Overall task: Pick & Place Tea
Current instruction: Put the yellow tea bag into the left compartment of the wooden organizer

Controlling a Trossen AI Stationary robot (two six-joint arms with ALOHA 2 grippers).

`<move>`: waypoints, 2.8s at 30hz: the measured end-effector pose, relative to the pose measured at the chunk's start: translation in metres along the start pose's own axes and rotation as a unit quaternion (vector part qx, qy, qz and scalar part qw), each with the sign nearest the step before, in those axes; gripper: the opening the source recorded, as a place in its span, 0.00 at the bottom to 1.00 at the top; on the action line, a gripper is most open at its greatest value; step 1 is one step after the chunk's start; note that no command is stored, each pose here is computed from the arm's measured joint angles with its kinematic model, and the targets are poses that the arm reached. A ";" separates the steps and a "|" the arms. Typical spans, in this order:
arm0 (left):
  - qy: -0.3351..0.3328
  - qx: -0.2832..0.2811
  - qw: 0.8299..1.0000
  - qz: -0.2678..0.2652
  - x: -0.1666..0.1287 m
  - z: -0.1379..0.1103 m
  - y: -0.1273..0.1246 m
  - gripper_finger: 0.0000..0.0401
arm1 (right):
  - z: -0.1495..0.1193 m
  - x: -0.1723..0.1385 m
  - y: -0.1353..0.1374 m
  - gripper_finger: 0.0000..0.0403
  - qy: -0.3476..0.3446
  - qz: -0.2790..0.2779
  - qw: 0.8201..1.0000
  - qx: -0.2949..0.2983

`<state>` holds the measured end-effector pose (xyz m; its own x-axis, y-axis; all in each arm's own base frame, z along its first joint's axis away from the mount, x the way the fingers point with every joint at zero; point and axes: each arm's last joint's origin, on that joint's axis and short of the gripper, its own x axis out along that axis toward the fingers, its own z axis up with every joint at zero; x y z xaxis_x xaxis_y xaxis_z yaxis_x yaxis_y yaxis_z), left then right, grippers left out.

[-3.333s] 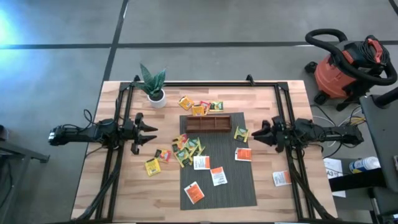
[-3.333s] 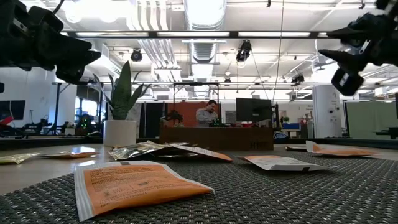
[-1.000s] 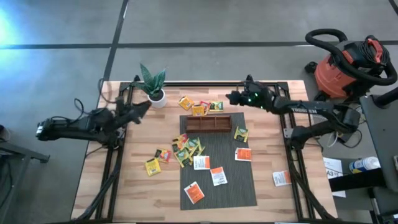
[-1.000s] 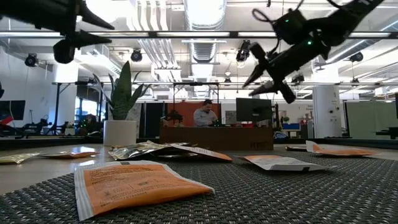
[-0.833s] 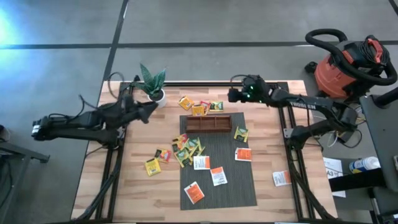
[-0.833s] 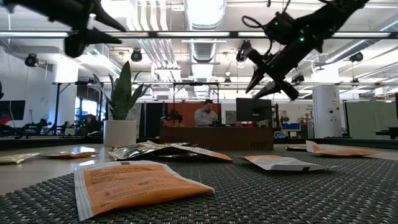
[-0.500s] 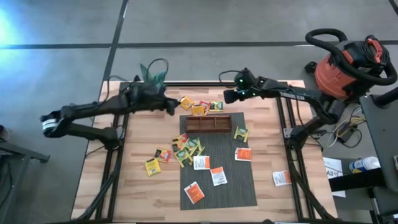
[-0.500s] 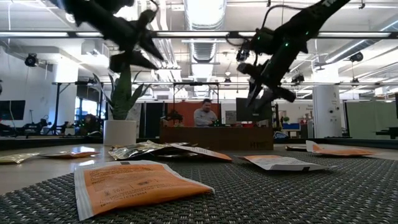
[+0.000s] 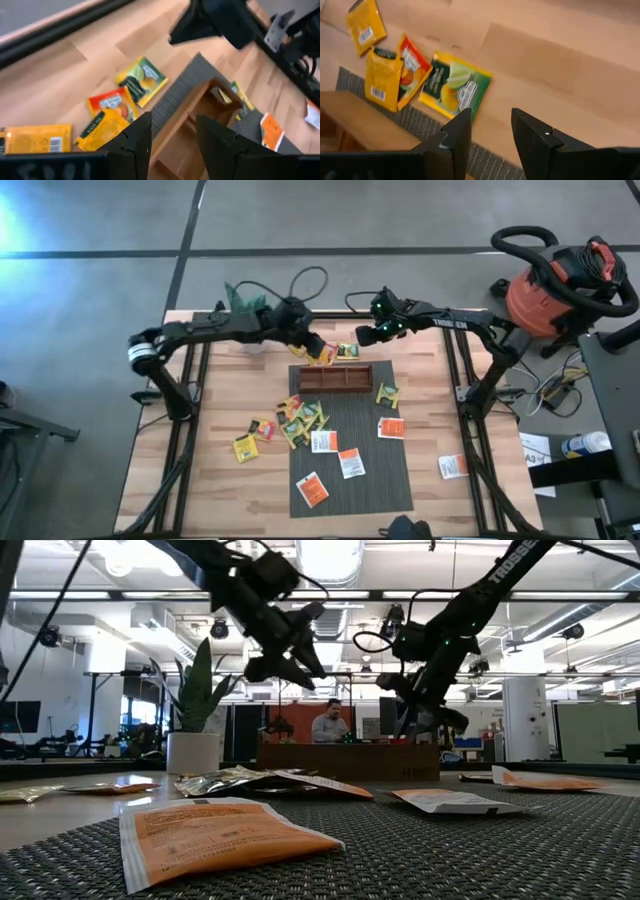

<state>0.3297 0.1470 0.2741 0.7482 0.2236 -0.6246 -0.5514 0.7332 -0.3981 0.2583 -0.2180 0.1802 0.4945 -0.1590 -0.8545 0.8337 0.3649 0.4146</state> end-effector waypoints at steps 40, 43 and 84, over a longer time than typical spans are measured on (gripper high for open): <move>0.144 0.044 0.984 0.100 0.147 0.003 0.041 0.37 | 0.006 0.053 -0.034 0.34 0.061 0.087 0.994 0.010; 0.149 0.040 0.984 0.086 0.147 0.004 0.042 0.37 | 0.010 0.052 -0.030 0.34 0.049 0.091 0.995 0.001; 0.180 0.002 0.983 -0.020 0.143 0.011 0.059 0.37 | 0.045 0.075 0.005 0.34 0.169 0.080 0.967 -0.171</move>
<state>0.4081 0.2292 0.1690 0.5891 -0.0465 -0.8067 -0.5230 0.7391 -0.4245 0.3101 -0.2690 0.1324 0.4539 0.2117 -0.8655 0.5946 0.6514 0.4712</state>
